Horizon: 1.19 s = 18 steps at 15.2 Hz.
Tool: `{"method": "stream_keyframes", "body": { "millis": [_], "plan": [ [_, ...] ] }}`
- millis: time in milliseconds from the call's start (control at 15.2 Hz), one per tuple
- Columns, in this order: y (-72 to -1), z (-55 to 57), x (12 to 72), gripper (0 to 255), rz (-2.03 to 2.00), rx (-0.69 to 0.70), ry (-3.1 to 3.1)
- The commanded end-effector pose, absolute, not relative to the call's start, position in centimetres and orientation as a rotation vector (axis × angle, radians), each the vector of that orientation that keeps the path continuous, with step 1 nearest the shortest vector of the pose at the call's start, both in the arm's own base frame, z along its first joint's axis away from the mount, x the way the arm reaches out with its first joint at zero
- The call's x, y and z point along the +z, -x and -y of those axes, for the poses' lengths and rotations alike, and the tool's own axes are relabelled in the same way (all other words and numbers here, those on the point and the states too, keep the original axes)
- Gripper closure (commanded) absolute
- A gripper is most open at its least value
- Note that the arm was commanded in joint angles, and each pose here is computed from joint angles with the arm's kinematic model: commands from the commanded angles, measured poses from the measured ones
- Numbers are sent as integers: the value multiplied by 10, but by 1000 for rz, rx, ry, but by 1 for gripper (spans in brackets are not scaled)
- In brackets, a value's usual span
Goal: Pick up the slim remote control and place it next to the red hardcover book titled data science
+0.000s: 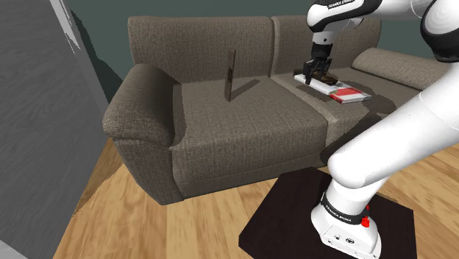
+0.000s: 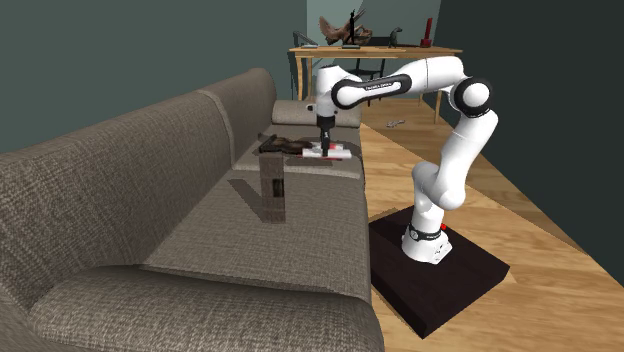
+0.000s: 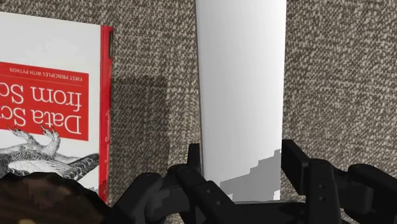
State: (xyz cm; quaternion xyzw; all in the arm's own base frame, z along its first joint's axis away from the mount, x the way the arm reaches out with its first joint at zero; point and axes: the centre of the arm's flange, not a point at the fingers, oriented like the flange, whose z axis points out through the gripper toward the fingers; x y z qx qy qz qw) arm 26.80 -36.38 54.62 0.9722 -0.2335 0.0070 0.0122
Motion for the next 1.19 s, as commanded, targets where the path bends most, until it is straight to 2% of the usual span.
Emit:
{"method": "stream_keyframes", "body": {
  "millis": [0, 726, 1122],
  "plan": [
    [-266, 364, 536, 255, 727, 22, -3031],
    [-266, 364, 477, 255, 727, 22, -3031],
    [-266, 364, 477, 255, 727, 22, -3031]
  ]
}}
